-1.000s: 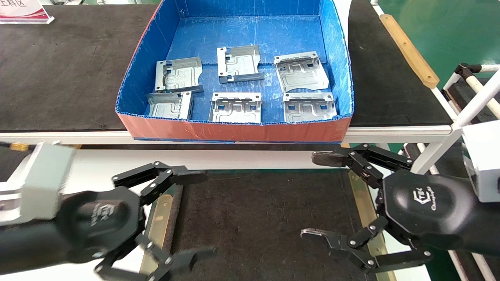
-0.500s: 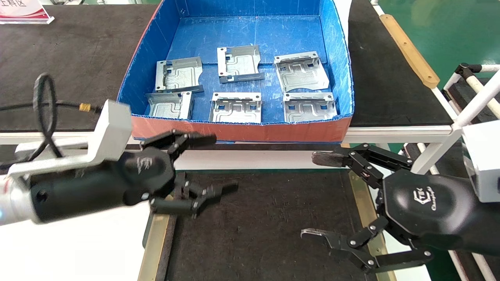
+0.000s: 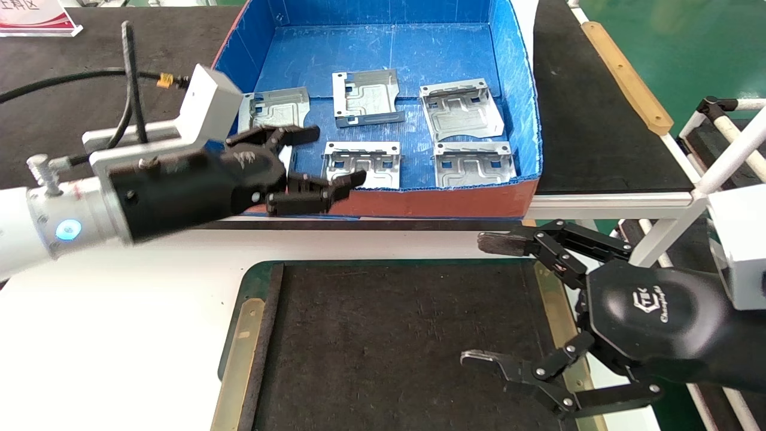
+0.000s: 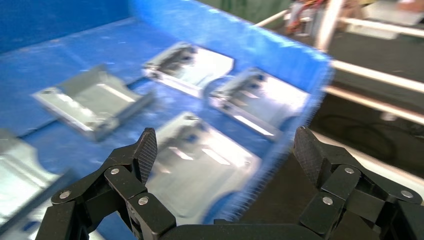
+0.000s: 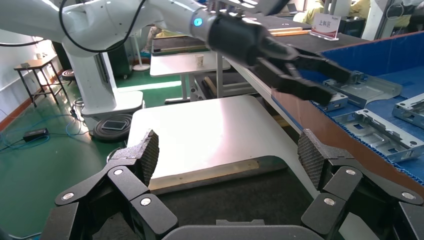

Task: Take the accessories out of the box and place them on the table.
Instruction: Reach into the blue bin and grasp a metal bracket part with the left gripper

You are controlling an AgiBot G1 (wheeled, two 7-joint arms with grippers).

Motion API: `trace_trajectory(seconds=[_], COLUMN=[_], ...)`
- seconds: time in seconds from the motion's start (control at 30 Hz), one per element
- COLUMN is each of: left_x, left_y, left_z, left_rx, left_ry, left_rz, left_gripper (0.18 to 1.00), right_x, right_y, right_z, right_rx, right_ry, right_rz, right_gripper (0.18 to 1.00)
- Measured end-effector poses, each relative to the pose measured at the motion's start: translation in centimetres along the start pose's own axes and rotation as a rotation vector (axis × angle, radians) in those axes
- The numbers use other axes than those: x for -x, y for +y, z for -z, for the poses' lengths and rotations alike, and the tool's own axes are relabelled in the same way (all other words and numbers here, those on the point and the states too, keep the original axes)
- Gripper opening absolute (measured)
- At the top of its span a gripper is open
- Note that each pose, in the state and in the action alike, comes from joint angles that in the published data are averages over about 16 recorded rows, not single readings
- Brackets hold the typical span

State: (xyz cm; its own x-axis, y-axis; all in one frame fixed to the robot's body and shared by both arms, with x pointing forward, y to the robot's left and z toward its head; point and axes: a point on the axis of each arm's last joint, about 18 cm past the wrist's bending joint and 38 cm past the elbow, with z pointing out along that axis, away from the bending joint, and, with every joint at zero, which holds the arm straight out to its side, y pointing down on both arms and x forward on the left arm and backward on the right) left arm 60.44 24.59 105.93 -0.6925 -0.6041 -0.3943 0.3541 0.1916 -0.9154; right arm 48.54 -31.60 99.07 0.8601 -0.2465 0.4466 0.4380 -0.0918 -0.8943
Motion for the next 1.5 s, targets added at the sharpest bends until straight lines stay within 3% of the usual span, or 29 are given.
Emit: trace_trajectory(seconds=[0.43,0.83,1.17,1.5], left_x=[5.4,8.0,8.9,9.3], left_y=[-1.6,-2.2,-1.9,-1.3], left_z=[-6.1,-11.3,-13.9,-14.9], left_rx=[0.038,0.078,0.105,0.130], left_ry=[-0.199,-0.332,-0.408,-0.452], left_rz=[0.017,0.041,0.063,0.086], left_gripper=[1.001,1.001,1.001,1.001], right_x=[0.0,0.0,0.0,0.0], right_y=[0.0,0.0,0.0,0.0], right_z=[0.0,0.0,0.0,0.0], right_rx=[0.000,0.000,0.000,0.000], right_ry=[0.000,0.000,0.000,0.000], right_rz=[0.000,0.000,0.000,0.000], right_gripper=[1.001,1.001,1.001,1.001])
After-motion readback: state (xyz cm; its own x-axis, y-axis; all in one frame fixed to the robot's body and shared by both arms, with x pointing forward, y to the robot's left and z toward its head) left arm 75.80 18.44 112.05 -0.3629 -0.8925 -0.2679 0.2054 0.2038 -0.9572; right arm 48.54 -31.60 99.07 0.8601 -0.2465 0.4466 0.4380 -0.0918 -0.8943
